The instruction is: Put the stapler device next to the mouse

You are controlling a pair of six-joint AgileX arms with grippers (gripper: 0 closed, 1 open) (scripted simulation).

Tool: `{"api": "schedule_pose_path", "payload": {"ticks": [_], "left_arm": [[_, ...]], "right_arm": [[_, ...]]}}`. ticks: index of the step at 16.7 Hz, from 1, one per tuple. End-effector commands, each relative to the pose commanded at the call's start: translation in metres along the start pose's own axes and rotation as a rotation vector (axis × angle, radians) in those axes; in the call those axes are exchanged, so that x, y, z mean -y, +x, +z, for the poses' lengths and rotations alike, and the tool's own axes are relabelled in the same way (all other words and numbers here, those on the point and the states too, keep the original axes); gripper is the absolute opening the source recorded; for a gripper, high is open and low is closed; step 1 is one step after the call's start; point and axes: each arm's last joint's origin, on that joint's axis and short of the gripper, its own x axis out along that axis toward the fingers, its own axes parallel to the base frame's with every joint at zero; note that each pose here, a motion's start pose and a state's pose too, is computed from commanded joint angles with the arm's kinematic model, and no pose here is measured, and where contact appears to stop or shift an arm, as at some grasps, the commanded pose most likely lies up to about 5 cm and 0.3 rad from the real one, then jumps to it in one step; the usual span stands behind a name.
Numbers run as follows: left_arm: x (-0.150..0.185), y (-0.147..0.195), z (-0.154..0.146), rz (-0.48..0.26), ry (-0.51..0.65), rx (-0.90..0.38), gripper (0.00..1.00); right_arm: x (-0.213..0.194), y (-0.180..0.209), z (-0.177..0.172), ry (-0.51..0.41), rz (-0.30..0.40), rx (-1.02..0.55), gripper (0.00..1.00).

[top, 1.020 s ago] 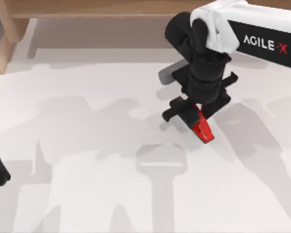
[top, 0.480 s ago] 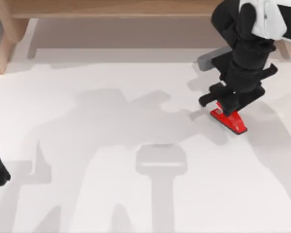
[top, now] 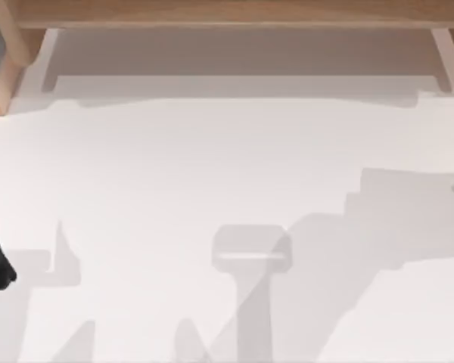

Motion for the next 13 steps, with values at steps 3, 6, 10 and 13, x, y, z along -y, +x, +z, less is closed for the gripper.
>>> {"api": "schedule_pose_path", "payload": {"ticks": [3,6,10,13], "left_arm": [[0.0,0.0,0.0,0.0,0.0,0.0,1.0],[0.0,0.0,0.0,0.0,0.0,0.0,1.0],[0.0,0.0,0.0,0.0,0.0,0.0,1.0],[0.0,0.0,0.0,0.0,0.0,0.0,1.0]], "right_arm": [[0.03,-0.002,-0.03,0.065,0.0,0.012,0.0],[0.035,-0.003,-0.037,0.076,-0.001,0.016,0.0],[0.034,-0.003,-0.036,0.073,-0.002,0.014,0.0],[0.034,-0.006,-0.035,0.073,-0.01,0.025,0.0]]}}
